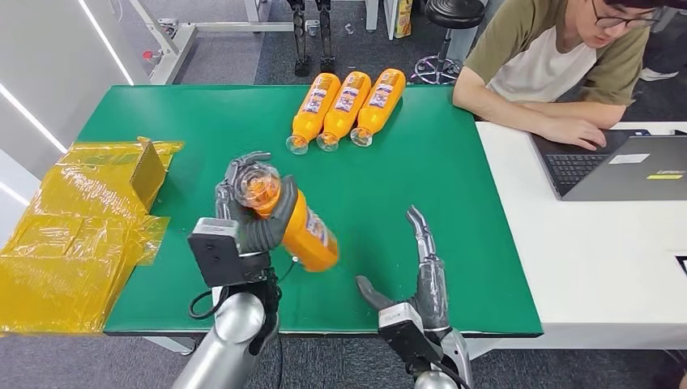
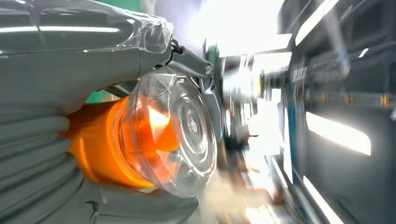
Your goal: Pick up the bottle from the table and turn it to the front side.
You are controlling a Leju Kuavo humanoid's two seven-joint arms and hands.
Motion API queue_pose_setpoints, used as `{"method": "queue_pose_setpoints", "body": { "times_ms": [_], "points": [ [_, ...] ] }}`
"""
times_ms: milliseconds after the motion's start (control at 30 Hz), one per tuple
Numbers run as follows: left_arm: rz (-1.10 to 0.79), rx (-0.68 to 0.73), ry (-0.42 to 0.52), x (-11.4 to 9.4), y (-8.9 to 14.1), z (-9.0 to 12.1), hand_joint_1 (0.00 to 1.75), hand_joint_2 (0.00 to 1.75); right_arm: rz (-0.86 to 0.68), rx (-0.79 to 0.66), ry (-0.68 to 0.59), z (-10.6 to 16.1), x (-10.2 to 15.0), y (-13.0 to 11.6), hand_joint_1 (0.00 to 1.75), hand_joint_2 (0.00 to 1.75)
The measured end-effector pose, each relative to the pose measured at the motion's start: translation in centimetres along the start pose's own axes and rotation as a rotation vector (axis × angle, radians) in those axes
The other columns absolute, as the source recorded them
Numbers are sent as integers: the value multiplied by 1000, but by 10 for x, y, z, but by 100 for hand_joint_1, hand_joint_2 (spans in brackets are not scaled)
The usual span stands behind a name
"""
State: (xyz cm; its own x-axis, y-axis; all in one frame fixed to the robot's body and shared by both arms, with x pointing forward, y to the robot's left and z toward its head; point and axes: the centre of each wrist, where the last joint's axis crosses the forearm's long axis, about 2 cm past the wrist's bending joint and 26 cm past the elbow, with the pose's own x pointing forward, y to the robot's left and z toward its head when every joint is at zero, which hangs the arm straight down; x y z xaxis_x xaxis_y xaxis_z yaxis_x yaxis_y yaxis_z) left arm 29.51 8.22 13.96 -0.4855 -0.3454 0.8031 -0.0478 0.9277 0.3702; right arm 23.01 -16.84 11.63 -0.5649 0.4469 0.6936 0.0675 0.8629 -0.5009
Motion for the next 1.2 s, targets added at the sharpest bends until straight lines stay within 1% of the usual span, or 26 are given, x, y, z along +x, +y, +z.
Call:
{"method": "queue_pose_setpoints", "body": {
  "times_ms": [100, 167, 267, 333, 467, 533, 600, 667, 767, 867, 1000, 1100, 1200],
  "points": [
    [-420, 0, -60, -11, 21, 9, 175, 175, -16, -5, 2, 2, 4, 1, 0, 175],
    [-621, 5, -51, -21, 39, 16, 175, 175, -23, -9, 3, 4, 7, 1, 0, 175],
    [-834, 9, -16, -37, 67, 23, 175, 175, -35, -15, 4, 7, 10, 1, 0, 175],
    [-977, -3, 3, -51, 88, 29, 175, 175, -45, -16, 2, 8, 12, 1, 0, 175],
    [-1197, -36, 39, -83, 140, 39, 175, 175, -64, -12, -3, 9, 14, 1, 0, 175],
    [-1268, -81, 33, -97, 164, 39, 175, 175, -71, -14, -7, 9, 13, 0, 0, 175],
    [-1329, -178, 37, -110, 189, 34, 175, 175, -82, -19, -11, 9, 13, 0, 0, 175],
    [-1377, -291, 57, -125, 214, 29, 175, 175, -93, -23, -14, 9, 13, 0, 0, 175],
    [-1427, -405, 94, -141, 252, 16, 175, 175, -106, -24, -14, 8, 14, 0, 0, 175],
    [-1435, -546, 128, -153, 286, 3, 175, 175, -121, -19, -12, 7, 14, -1, 0, 175],
    [-1395, -771, 114, -166, 327, -10, 175, 175, -143, -17, -10, 7, 14, -2, 0, 175],
    [-1417, -845, 152, -171, 347, -18, 175, 175, -143, -24, -10, 8, 14, -3, 0, 175],
    [-1425, -909, 222, -177, 354, -23, 175, 175, -136, -36, -10, 9, 15, -5, 0, 175]
  ]
}}
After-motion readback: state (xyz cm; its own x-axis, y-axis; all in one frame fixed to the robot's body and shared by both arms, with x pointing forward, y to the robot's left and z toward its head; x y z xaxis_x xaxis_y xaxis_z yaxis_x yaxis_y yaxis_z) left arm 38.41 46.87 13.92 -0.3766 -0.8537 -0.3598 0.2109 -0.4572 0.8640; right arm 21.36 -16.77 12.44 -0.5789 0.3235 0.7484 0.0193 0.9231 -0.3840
